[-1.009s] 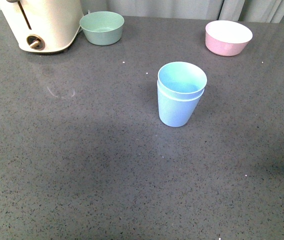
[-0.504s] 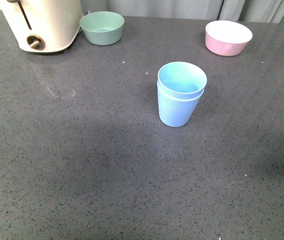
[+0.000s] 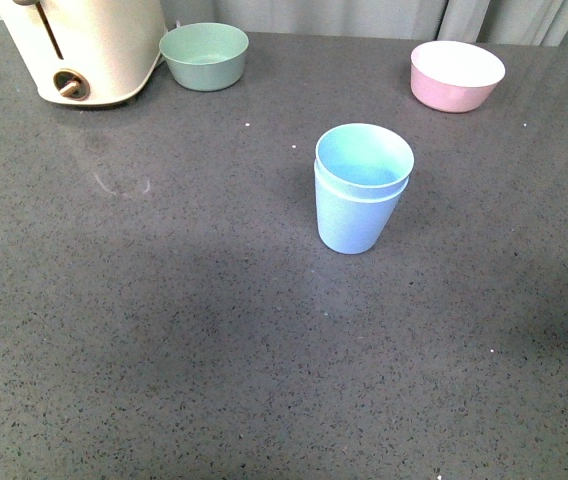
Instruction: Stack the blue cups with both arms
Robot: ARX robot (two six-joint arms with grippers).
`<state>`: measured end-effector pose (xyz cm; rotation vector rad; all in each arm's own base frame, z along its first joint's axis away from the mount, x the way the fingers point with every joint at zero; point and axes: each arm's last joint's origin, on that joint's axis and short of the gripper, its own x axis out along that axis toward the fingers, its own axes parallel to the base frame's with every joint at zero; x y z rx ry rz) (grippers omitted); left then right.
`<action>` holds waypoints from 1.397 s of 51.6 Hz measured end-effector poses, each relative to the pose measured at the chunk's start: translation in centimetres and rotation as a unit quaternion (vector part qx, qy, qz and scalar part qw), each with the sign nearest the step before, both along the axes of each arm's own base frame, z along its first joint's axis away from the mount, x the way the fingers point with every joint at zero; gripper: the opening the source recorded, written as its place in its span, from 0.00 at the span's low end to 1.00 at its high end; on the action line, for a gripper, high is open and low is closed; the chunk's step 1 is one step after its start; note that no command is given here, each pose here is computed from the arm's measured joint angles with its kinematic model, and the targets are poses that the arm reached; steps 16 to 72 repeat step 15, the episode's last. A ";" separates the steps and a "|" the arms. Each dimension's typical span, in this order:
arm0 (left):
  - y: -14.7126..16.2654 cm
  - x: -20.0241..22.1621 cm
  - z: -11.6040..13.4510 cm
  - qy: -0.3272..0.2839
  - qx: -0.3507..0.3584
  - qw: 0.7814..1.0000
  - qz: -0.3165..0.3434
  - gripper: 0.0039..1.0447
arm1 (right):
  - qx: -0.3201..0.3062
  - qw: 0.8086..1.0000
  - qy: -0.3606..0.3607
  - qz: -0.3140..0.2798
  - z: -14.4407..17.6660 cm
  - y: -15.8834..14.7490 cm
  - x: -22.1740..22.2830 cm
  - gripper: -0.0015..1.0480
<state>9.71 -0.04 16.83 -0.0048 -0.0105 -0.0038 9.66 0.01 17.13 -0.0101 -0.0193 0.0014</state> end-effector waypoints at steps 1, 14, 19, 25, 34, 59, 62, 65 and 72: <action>0.0 0.0 0.0 0.000 0.000 1.000 0.000 0.92 | 0.000 1.000 0.000 0.000 0.0 0.0 0.0 0.91; 0.0 0.0 0.0 0.000 0.000 1.000 0.000 0.92 | 0.000 1.000 0.000 0.000 0.0 0.0 0.0 0.91; 0.0 0.0 0.0 0.000 0.000 1.000 0.000 0.92 | 0.000 1.000 0.000 0.000 0.0 0.0 0.0 0.91; 0.0 0.0 0.0 0.000 0.000 1.000 0.000 0.92 | 0.000 1.000 0.000 0.000 0.0 0.0 0.0 0.91; 0.0 0.0 0.0 0.000 0.000 1.000 0.000 0.92 | 0.000 1.000 0.000 0.000 0.0 0.0 0.0 0.91; 0.0 0.0 0.0 0.000 0.000 1.000 0.000 0.92 | 0.000 1.000 0.000 0.000 0.0 0.0 0.0 0.91; 0.0 0.0 0.0 0.000 0.000 1.000 0.000 0.92 | 0.000 1.000 0.000 0.000 0.0 0.0 0.0 0.91; 0.0 0.0 0.0 0.000 0.000 1.000 0.000 0.92 | 0.000 1.000 0.000 0.000 0.0 0.0 0.0 0.91; 0.0 0.0 0.0 0.000 0.000 1.000 0.000 0.92 | 0.000 1.000 0.000 0.000 0.0 0.0 0.0 0.91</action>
